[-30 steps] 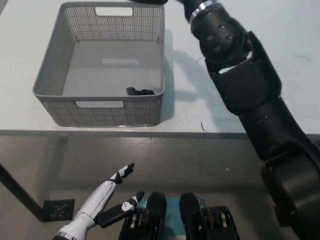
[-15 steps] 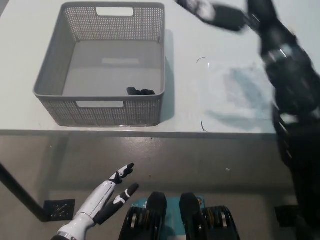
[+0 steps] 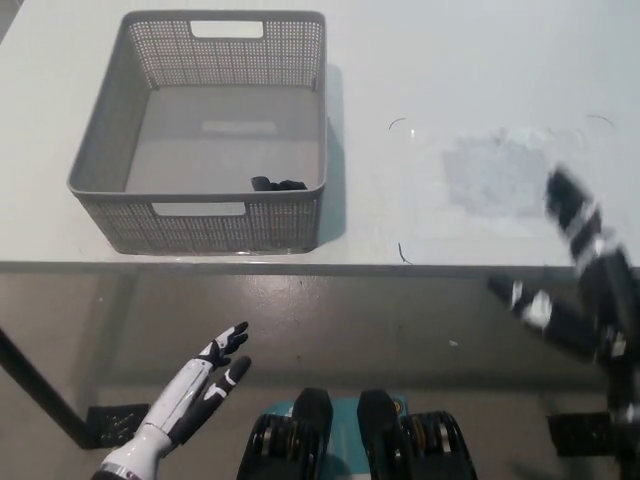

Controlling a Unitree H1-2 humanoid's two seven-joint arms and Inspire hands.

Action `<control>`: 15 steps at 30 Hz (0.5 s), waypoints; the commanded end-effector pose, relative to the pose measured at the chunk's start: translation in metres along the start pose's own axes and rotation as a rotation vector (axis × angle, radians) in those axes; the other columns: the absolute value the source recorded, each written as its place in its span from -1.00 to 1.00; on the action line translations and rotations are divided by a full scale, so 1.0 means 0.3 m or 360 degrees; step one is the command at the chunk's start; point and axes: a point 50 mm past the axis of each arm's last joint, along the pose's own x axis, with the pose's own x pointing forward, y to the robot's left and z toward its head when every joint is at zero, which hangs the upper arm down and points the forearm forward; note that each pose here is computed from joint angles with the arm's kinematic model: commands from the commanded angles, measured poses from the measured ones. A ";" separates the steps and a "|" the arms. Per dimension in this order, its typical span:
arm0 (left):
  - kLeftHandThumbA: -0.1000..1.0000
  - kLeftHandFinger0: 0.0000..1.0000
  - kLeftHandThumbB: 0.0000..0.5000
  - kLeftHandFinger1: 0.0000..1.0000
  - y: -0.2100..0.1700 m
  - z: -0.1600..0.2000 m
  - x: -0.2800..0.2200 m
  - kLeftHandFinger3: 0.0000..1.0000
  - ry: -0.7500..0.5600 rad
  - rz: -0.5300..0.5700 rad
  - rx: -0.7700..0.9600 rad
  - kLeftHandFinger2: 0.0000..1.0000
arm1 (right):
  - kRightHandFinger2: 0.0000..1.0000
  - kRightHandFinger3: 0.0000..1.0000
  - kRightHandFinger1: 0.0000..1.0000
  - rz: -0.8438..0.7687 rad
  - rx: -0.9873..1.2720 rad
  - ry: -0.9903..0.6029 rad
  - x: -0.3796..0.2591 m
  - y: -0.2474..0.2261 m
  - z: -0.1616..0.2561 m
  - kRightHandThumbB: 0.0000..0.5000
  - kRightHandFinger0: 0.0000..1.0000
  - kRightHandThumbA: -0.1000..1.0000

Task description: Use the right hand to pick up a webcam and put it into a container on the left side

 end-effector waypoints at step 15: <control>1.00 1.00 -0.14 1.00 -0.050 -0.033 -0.071 1.00 -0.0045 0.0109 -0.0207 1.00 | 1.00 1.00 1.00 0.0143 0.0299 0.0338 -0.305 0.028 -0.268 -0.24 1.00 1.00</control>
